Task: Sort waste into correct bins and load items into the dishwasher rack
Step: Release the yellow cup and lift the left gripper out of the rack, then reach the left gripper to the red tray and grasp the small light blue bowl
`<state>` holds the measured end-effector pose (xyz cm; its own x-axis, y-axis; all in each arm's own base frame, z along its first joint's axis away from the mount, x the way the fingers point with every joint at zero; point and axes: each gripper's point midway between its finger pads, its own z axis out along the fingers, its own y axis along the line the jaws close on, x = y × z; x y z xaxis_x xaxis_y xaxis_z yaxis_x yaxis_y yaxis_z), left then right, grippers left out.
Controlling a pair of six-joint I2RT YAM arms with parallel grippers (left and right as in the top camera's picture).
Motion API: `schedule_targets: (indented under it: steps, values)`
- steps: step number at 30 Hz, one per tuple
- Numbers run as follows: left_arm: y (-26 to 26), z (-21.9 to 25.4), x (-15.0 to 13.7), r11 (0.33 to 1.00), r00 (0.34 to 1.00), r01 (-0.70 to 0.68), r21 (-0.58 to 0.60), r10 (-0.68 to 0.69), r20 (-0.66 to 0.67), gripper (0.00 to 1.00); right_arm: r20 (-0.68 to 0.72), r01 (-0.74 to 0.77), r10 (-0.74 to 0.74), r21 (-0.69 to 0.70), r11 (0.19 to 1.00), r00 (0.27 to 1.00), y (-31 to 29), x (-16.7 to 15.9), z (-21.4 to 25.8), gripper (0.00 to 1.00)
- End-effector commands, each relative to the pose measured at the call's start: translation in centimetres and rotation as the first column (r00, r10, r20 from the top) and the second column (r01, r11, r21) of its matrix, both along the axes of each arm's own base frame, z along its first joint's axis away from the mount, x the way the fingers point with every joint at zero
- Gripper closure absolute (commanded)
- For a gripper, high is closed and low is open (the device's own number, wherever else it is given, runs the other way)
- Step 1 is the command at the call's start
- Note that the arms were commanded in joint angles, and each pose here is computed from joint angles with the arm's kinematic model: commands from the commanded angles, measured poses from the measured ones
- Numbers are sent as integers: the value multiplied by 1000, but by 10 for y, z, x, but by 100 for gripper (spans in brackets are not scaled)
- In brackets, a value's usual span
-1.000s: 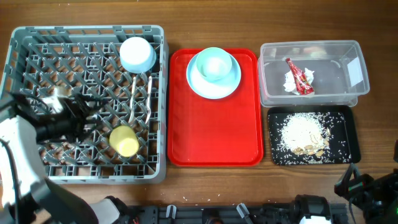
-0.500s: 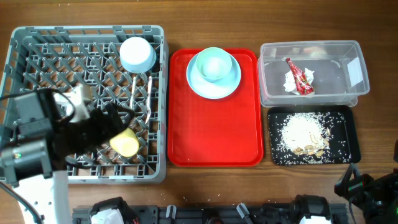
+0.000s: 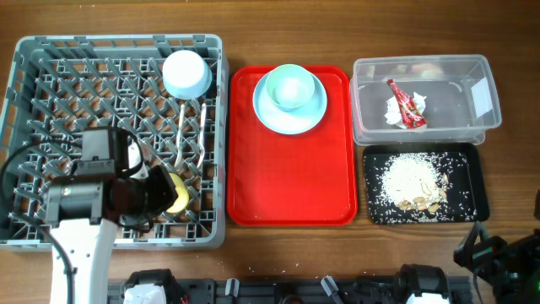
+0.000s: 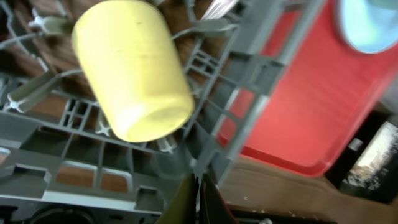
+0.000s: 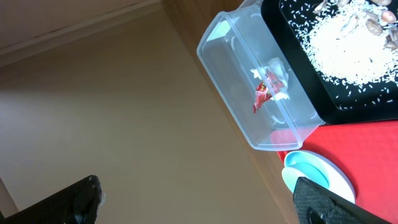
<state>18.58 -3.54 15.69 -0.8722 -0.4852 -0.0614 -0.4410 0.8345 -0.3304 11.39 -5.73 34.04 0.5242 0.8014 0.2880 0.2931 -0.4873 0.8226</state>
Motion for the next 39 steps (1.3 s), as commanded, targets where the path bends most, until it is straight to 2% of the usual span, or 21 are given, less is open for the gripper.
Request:
schedule_targets:
  steps: [1,5,14,19,25,29,30,34,39]
  values:
    - [7,-18,-2,998,997,-39,41,42,-63,96,1,15,-15,1,1000,1000,-2,-1,-1,0]
    - [12,-26,7,997,996,-42,63,47,-81,96,0,15,-15,1,1000,1000,-2,-1,-1,0]
    - [15,-46,9,996,981,-36,82,50,-185,94,0,15,-15,1,1000,1000,-2,-1,-1,0]
    - [32,-46,18,983,983,-77,167,103,-151,95,0,15,-15,1,1000,1000,-2,-1,-1,0]
    - [43,-3,55,973,989,-146,177,147,8,95,1,15,-15,1,1000,1000,-2,-1,-1,0]
    - [42,40,85,975,977,-166,147,142,158,83,0,15,-15,1,1000,1000,-2,-1,-1,0]
    - [39,54,95,979,969,-162,123,134,209,83,0,15,-15,1,1000,1000,-2,-1,-1,0]
    - [12,93,122,995,931,-86,51,63,360,94,0,15,-15,1,1000,1000,-2,-1,-1,0]
    - [-56,122,147,993,855,108,55,-121,505,96,1,15,-15,1,1000,1000,-2,-1,-1,0]
